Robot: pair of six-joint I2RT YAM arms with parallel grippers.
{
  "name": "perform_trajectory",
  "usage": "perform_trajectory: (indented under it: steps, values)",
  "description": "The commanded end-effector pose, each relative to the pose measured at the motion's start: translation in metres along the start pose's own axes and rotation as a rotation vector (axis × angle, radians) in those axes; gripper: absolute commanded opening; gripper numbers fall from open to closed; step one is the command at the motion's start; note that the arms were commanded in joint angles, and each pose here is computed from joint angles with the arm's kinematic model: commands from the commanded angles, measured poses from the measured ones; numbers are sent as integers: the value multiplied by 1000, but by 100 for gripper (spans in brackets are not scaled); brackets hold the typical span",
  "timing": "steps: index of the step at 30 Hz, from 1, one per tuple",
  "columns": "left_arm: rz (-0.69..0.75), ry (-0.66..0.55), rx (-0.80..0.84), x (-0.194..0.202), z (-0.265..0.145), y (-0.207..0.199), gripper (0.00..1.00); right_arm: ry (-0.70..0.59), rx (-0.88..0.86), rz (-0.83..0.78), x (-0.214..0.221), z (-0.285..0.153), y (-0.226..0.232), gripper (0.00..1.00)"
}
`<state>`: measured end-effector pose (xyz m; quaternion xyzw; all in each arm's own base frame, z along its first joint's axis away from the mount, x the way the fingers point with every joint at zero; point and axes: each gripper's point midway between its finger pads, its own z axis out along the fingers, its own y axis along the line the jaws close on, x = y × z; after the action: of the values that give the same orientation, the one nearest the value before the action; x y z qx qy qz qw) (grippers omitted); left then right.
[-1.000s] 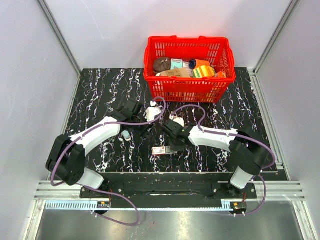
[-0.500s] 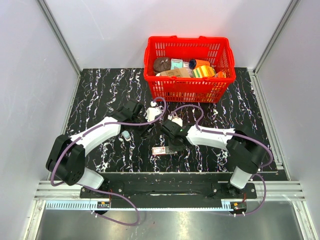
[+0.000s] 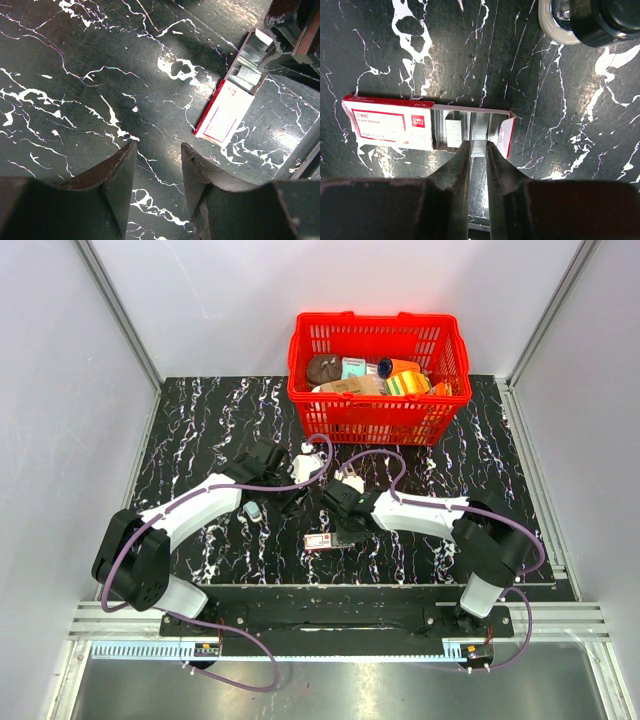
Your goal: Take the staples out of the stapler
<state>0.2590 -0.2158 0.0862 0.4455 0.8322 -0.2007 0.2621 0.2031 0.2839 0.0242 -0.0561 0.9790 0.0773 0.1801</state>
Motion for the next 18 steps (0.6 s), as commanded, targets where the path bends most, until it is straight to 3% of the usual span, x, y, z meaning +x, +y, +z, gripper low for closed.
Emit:
perform_trajectory:
  steps: [1,18]
  values:
    - [28,-34,-31,-10,-6,4,45,-45,1,5,-10,-7,5,19]
    - [30,-35,-28,-12,-10,2,46,-52,-7,5,-10,-9,6,29]
